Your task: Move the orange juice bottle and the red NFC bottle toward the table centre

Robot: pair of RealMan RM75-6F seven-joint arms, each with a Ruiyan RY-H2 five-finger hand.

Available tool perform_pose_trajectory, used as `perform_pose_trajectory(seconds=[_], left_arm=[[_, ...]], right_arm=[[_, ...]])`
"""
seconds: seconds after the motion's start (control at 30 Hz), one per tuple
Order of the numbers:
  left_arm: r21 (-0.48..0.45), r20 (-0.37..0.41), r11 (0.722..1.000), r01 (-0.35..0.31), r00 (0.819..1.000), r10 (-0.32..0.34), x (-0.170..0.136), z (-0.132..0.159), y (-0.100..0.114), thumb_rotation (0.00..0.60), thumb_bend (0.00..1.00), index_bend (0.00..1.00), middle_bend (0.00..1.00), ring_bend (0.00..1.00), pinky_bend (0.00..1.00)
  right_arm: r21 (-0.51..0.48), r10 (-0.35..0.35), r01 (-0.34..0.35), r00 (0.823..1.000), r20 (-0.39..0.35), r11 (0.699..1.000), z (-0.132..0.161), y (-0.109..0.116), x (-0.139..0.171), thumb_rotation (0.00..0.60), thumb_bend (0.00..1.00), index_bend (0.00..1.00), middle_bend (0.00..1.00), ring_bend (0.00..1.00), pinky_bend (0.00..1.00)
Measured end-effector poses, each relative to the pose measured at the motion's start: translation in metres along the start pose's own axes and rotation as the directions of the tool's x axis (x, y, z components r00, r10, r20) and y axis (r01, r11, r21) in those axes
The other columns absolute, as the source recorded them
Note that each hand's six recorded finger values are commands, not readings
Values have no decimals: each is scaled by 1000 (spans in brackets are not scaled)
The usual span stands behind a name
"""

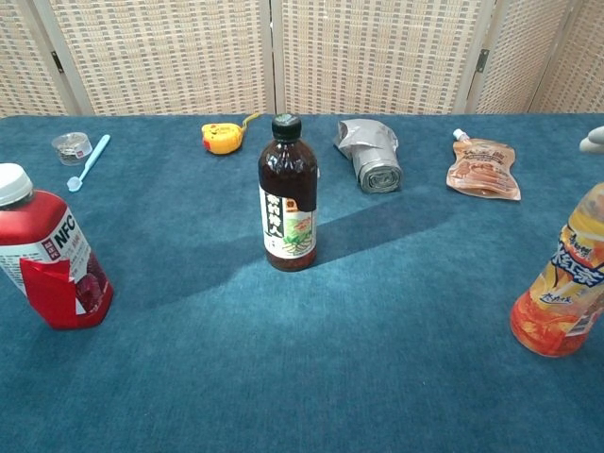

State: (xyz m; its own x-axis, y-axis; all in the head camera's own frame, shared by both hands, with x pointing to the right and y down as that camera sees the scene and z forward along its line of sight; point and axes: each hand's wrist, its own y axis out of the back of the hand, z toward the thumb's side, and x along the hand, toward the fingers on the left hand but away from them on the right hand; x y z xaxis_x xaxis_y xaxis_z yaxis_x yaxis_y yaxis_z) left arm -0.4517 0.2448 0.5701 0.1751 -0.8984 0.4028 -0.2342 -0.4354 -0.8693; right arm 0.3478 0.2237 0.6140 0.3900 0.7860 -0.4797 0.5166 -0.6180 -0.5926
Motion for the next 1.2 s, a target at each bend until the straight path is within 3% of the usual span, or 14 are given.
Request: perform_pose_trajectory(seconds=[0.23,0.4,0.6,0.8,1.2], left_arm=[[-10,-1,1000,9,1000,-9,0,0,0,600,130,537,410,296,444],[-13,-3,1000,12,1000,-12,-1,-1,-1,600,130,537,410,296,444],[-17,-5,1000,14,1000,-14,0,-1,0,600,130,537,410,296,444],[-17,-8,1000,18,1000,-18,0,-2,-1,600,130,537,409,296,444],[-19,-14,1000,17,1000,-17,0,-4,-1,600,130,537,410,296,444]], right_arm=[[-38,-1,1,1000,-4,999,-3,-10,-12,600,0,131,195,125,252],[-40,-24,24,1000,1,999,-6,-12,-20,600,5,265,368,310,471],[-38,-64,64,998,9,997,-6,-10,-28,600,40,423,496,455,599],[-51,-89,89,996,-13,995,2,-4,-36,600,62,471,533,494,632],[-13,-156,155,984,-84,988,32,23,-70,600,80,473,535,496,634]])
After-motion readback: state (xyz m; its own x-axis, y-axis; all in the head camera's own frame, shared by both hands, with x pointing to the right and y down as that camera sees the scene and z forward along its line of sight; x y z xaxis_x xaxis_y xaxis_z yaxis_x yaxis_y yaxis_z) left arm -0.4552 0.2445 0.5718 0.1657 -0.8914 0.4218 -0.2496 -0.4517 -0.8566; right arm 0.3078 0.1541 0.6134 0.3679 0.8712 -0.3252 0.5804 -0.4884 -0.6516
